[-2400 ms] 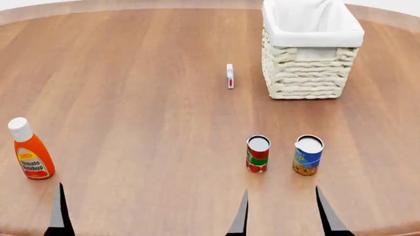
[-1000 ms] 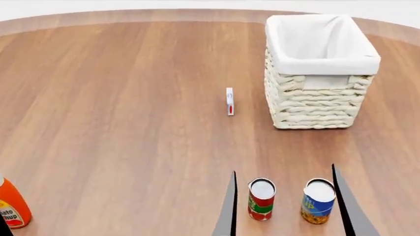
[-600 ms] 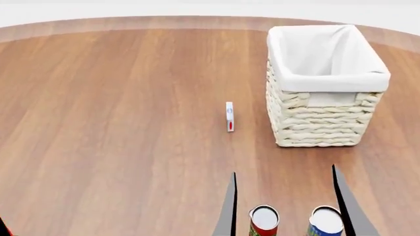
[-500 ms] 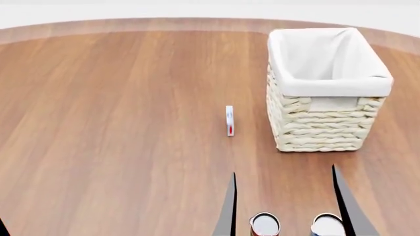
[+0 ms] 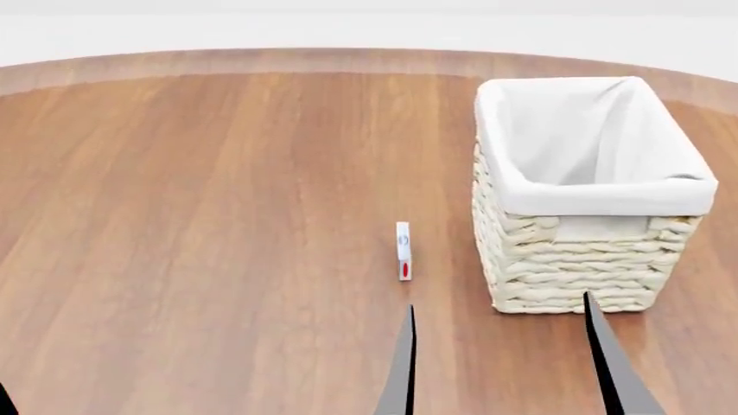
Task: Pick up the alphabet soup and the cream cheese box, and put them in the basket.
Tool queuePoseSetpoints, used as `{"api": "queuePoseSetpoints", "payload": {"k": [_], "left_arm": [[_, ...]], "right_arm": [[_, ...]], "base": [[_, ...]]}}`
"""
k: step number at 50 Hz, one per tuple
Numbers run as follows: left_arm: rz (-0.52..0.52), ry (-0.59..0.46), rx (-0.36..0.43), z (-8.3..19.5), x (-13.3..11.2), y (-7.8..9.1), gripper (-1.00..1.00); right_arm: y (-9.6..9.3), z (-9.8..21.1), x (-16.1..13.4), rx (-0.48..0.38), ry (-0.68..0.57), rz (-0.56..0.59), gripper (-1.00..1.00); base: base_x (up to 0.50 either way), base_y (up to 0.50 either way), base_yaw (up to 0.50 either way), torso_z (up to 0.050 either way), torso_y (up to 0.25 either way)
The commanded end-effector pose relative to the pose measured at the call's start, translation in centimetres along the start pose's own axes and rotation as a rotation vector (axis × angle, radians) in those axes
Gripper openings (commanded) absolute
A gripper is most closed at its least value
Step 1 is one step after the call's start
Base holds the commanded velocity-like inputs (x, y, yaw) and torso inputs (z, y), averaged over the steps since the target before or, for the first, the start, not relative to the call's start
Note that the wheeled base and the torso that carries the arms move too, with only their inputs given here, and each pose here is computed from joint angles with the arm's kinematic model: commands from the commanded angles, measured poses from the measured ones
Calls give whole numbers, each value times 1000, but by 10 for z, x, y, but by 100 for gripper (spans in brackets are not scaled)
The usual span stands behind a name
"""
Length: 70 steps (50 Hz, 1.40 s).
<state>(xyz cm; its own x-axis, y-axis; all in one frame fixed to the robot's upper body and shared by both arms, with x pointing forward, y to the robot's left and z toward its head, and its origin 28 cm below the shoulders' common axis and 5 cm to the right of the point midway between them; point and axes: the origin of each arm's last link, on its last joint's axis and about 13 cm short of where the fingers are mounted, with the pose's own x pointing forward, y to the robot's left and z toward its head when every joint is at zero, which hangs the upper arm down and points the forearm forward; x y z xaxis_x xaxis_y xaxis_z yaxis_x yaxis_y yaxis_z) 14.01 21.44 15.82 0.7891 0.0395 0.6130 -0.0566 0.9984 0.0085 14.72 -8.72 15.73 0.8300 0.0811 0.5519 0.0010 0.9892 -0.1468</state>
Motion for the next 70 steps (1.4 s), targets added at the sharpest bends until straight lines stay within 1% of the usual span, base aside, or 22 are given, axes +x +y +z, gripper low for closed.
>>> {"api": "queuePoseSetpoints", "payload": {"k": [1, 9, 63, 65, 66, 70], "left_arm": [[-5, 6, 1, -1, -1, 0, 100], [1, 0, 10, 0, -2, 1, 100], [-5, 7, -7, -4, -1, 1, 100], [-5, 9, -6, -4, -1, 1, 100], [-5, 9, -5, -4, -2, 1, 100], [-3, 11, -6, -4, -1, 1, 100]], "right_arm": [[0, 0, -1, 4, 0, -3, 100], [1, 0, 0, 8, -2, 2, 100], [2, -1, 1, -4, 4, 2, 100], [2, 0, 0, -3, -10, -7, 100], [1, 1, 0, 0, -29, -29, 100], [1, 1, 0, -8, -21, -22, 100]], "base": [[254, 0, 0, 0, 0], [257, 0, 0, 0, 0], [255, 0, 0, 0, 0], [250, 1, 0, 0, 0], [207, 1, 0, 0, 0], [0, 0, 0, 0, 0]]}}
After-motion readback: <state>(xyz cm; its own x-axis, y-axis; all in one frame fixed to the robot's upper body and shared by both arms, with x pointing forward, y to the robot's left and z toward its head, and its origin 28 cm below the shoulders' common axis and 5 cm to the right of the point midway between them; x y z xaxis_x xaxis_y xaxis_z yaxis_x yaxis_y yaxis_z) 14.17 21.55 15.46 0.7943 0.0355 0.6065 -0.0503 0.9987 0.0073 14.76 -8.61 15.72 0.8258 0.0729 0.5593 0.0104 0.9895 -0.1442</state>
